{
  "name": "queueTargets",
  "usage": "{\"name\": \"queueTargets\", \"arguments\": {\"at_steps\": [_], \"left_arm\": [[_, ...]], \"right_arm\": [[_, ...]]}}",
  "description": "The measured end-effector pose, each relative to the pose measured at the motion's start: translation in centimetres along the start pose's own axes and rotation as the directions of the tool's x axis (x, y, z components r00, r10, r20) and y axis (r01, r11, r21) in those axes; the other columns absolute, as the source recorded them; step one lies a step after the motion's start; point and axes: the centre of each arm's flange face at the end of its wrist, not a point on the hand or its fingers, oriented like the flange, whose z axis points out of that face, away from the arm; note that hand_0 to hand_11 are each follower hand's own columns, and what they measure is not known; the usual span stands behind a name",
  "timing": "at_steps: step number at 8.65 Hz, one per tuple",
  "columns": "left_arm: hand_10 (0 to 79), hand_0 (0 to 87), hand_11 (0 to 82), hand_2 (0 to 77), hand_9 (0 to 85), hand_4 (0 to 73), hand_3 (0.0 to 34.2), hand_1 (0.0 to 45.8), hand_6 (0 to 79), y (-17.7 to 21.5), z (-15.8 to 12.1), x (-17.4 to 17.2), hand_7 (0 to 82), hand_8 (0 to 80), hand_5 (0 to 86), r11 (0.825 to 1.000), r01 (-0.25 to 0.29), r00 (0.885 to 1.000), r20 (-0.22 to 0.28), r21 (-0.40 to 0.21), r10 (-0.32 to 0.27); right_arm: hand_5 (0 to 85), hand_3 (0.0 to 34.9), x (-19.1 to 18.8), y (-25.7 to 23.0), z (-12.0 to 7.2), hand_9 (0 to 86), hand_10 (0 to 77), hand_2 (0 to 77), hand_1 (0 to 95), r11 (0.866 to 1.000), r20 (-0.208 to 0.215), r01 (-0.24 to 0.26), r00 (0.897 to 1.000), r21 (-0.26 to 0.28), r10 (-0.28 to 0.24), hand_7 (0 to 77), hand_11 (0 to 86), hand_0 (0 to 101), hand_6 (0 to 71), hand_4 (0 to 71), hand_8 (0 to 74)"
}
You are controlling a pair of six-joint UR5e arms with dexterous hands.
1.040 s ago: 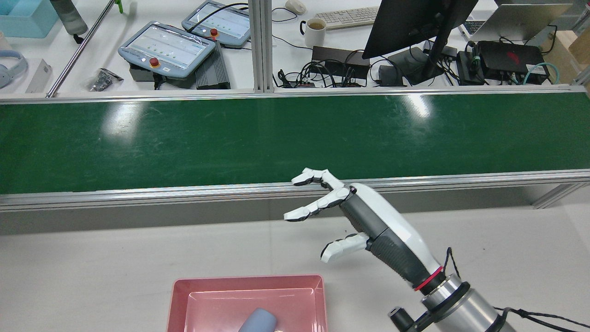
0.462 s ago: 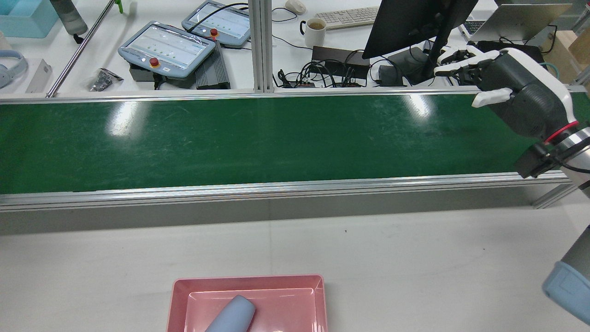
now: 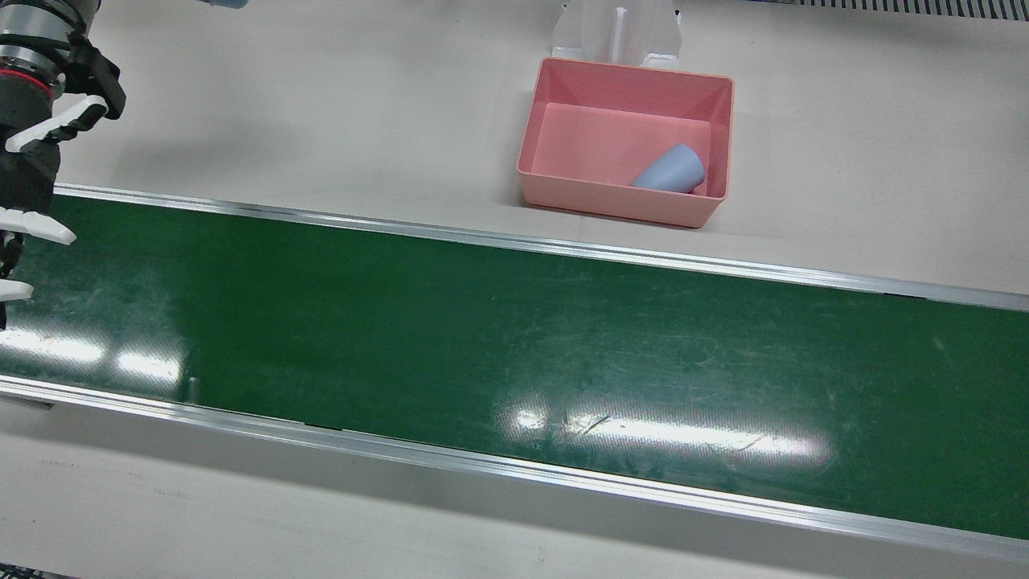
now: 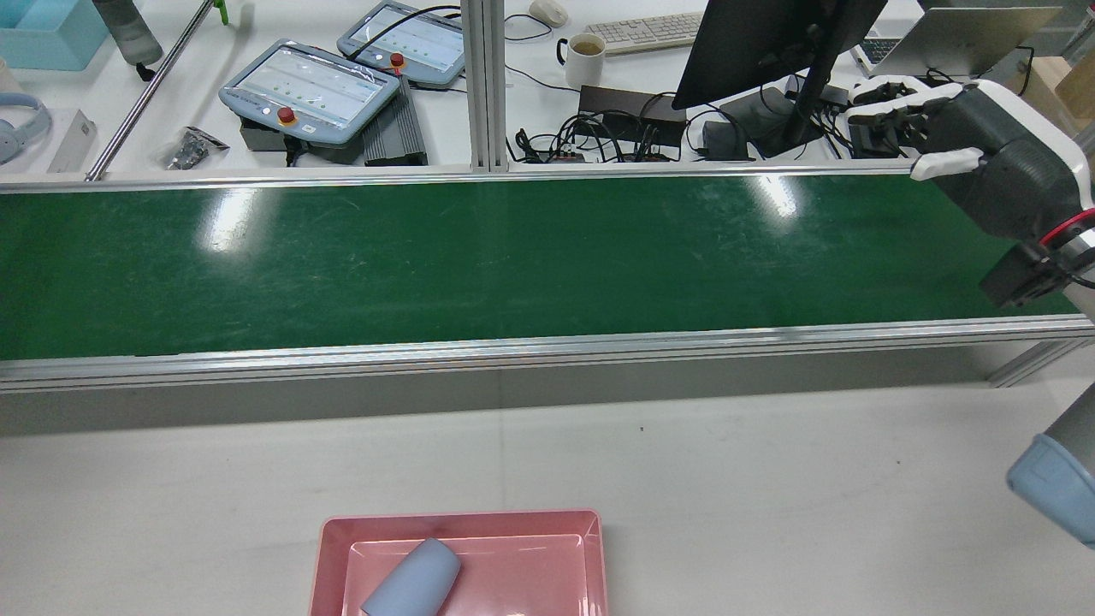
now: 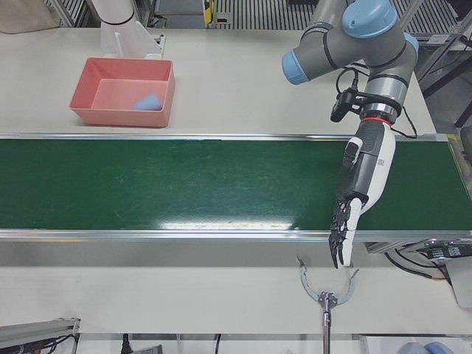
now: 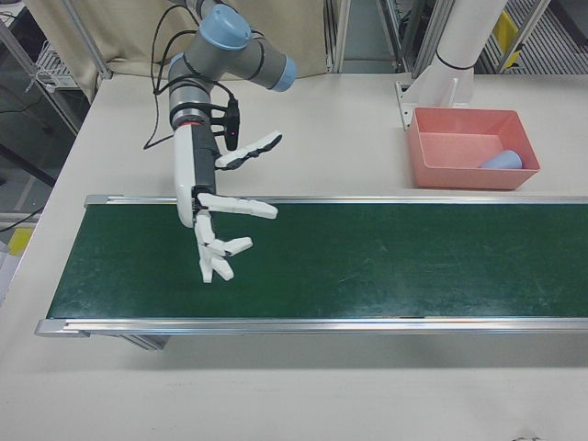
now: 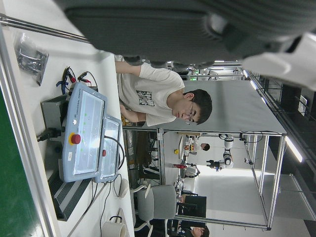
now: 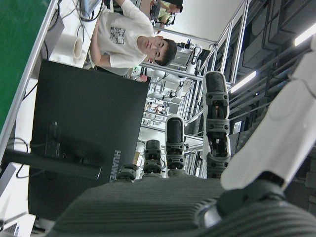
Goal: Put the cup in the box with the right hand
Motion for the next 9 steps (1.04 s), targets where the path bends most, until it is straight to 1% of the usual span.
{"name": "queueTargets", "arguments": {"at_steps": [1, 2, 3, 4, 5, 6, 7, 8, 9], "left_arm": [[0.0, 0.0, 0.0, 0.5, 0.0, 0.0, 0.0, 0.5, 0.0, 0.0, 0.0, 0.0, 0.0, 0.0, 0.0, 1.0, 0.0, 1.0, 0.0, 0.0, 0.0], [0.0, 0.0, 0.0, 0.5, 0.5, 0.0, 0.0, 0.5, 0.0, 0.0, 0.0, 0.0, 0.0, 0.0, 0.0, 1.0, 0.0, 1.0, 0.0, 0.0, 0.0], [0.0, 0.0, 0.0, 0.5, 0.0, 0.0, 0.0, 0.5, 0.0, 0.0, 0.0, 0.0, 0.0, 0.0, 0.0, 1.0, 0.0, 1.0, 0.0, 0.0, 0.0], [0.0, 0.0, 0.0, 0.5, 0.0, 0.0, 0.0, 0.5, 0.0, 0.0, 0.0, 0.0, 0.0, 0.0, 0.0, 1.0, 0.0, 1.0, 0.0, 0.0, 0.0], [0.0, 0.0, 0.0, 0.5, 0.0, 0.0, 0.0, 0.5, 0.0, 0.0, -0.1, 0.0, 0.0, 0.0, 0.0, 1.0, 0.0, 1.0, 0.0, 0.001, 0.0], [0.0, 0.0, 0.0, 0.5, 0.0, 0.0, 0.0, 0.5, 0.0, 0.0, -0.1, 0.0, 0.0, 0.0, 0.0, 1.0, 0.0, 1.0, 0.0, 0.001, 0.0], [0.0, 0.0, 0.0, 0.5, 0.0, 0.0, 0.0, 0.5, 0.0, 0.0, -0.1, 0.0, 0.0, 0.0, 0.0, 1.0, 0.0, 1.0, 0.0, 0.0, 0.0], [0.0, 0.0, 0.0, 0.5, 0.0, 0.0, 0.0, 0.5, 0.0, 0.0, -0.1, 0.0, 0.0, 0.0, 0.0, 1.0, 0.0, 1.0, 0.0, 0.0, 0.0], [0.0, 0.0, 0.0, 0.5, 0.0, 0.0, 0.0, 0.5, 0.0, -0.1, -0.1, 0.0, 0.0, 0.0, 0.0, 1.0, 0.0, 1.0, 0.0, 0.001, 0.0]], "right_arm": [[0.5, 0.0, -3.2, -3.6, -0.9, 18.5, 2.7, 1.1, 0.5, 0.999, 0.02, 0.007, 1.0, 0.034, -0.007, 54.0, 5.4, 45, 10.9, 51.8, 7.1], [0.5, 0.0, -6.2, -7.2, -1.6, 18.5, 2.7, 1.1, 0.5, 0.998, 0.043, 0.008, 0.999, 0.055, -0.01, 54.0, 1.6, 45, 10.9, 51.8, 7.1], [0.5, 0.0, -8.9, -10.8, -2.6, 20.2, 2.7, 1.1, 0.5, 0.997, 0.071, 0.009, 0.997, 0.075, -0.014, 55.1, 3.3, 45, 10.9, 51.8, 7.1], [0.5, 0.0, -11.3, -13.3, -3.8, 17.5, 3.8, 1.1, 0.5, 0.996, 0.106, 0.012, 0.994, 0.094, -0.022, 55.1, 3.3, 44, 10.9, 51.8, 7.1], [0.5, 0.0, -13.7, -14.9, -5.0, 21.8, 3.8, 1.1, 0.5, 0.994, 0.143, 0.016, 0.989, 0.111, -0.031, 60.5, 3.3, 44, 11.4, 51.8, 7.1], [0.5, 0.0, -15.7, -15.8, -6.1, 22.9, 3.3, 1.1, 0.5, 0.992, 0.173, 0.019, 0.984, 0.126, -0.04, 64.9, 4.4, 44, 13.6, 51.8, 9.8], [0.5, 0.0, -16.8, -16.3, -6.8, 24.5, 3.3, 1.1, 0.5, 0.991, 0.191, 0.02, 0.98, 0.136, -0.046, 69.3, 4.4, 44, 13.6, 51.8, 9.3], [0.5, 0.0, -17.4, -16.5, -7.2, 28.4, 3.3, 1.1, 0.5, 0.99, 0.2, 0.02, 0.979, 0.142, -0.048, 69.8, 4.4, 46, 15.8, 51.8, 12.5], [1.1, 0.0, -17.5, -16.6, -7.4, 32.7, 4.4, 1.1, 0.5, 0.989, 0.202, 0.02, 0.978, 0.145, -0.049, 69.8, 4.9, 47, 18.0, 51.8, 12.5]]}}
